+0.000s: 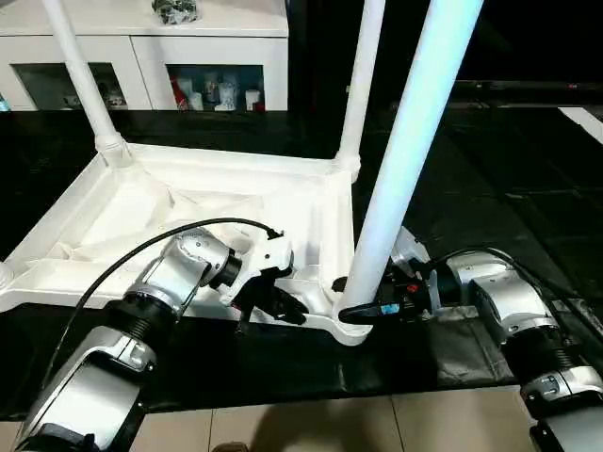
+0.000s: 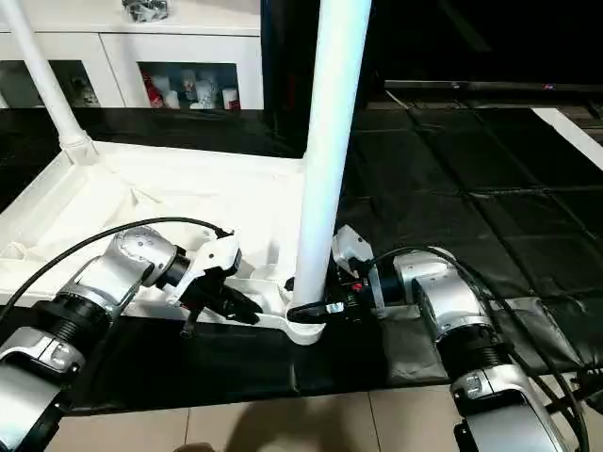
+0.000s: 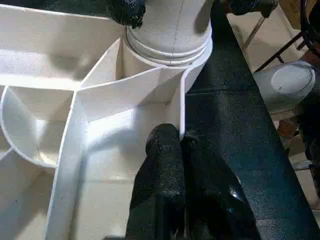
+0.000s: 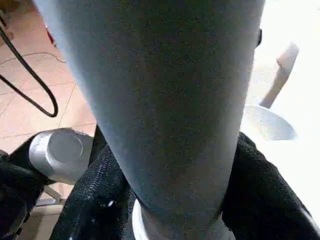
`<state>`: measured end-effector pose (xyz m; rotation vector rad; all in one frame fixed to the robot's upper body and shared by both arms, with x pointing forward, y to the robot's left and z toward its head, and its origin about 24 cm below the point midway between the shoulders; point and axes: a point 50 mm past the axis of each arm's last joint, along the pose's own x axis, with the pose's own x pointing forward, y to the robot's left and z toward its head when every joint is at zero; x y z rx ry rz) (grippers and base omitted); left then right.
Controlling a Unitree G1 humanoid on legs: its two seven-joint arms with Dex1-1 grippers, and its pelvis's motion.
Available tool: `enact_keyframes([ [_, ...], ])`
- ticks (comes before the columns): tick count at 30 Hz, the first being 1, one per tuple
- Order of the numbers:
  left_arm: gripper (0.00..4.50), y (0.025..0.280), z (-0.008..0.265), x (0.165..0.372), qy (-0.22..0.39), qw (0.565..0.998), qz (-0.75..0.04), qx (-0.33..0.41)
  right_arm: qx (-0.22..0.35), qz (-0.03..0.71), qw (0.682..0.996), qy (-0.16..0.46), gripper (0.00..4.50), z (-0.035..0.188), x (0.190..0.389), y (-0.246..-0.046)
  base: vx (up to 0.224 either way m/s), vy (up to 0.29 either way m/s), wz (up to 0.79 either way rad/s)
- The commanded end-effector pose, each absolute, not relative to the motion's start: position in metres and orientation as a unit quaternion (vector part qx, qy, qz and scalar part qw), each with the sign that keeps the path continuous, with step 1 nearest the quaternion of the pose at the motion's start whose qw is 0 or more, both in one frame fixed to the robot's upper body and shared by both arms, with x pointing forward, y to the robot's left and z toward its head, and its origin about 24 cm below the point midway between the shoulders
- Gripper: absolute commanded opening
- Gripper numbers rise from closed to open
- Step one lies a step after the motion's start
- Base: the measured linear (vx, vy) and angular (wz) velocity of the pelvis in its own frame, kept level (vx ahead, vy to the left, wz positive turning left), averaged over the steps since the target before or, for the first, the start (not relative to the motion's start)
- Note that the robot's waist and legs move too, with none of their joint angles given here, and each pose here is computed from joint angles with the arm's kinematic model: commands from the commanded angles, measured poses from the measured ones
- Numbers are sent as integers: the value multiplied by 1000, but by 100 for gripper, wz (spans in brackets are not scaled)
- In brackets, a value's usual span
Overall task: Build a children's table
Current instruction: Rotate leg to tighten
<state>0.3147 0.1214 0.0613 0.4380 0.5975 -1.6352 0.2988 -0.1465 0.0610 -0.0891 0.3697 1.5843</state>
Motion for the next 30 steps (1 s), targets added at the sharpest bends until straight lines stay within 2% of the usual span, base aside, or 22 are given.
enact_keyframes([
  [1,0,116,52,311,277,623,-707,188,-8,729,661,178,209,54,290,-140,0,0,0],
  [3,0,114,52,313,275,638,-697,176,3,725,666,176,209,52,287,-139,0,0,0],
  [5,0,107,53,318,268,676,-670,151,27,686,705,176,209,47,290,-135,0,0,0],
  [7,0,104,53,320,264,690,-659,143,32,667,723,180,209,44,292,-134,0,0,0],
  [11,0,81,54,332,251,759,-593,98,37,529,823,204,209,27,307,-116,0,0,0],
  [12,0,80,54,332,250,763,-589,95,37,519,828,207,209,26,308,-115,0,0,0],
  [13,0,70,54,336,246,782,-567,80,42,475,852,215,208,22,313,-103,0,0,0],
  [15,0,62,55,340,242,802,-542,66,55,437,870,223,207,21,318,-91,0,0,0],
  [18,0,53,59,346,232,830,-505,50,61,396,888,225,206,21,324,-74,0,0,0],
  [21,0,43,64,352,219,856,-466,48,44,351,907,230,206,25,332,-56,0,0,0],
  [23,0,38,65,352,217,860,-459,49,36,344,911,225,206,28,335,-48,0,0,0],
  [25,0,37,64,352,217,860,-457,57,54,326,918,221,206,31,337,-43,0,0,0],
  [26,0,38,64,351,218,859,-460,57,53,329,917,219,255,32,337,-43,0,0,0],
  [30,0,42,63,350,220,850,-474,67,45,343,915,209,273,32,336,-44,0,0,0],
])
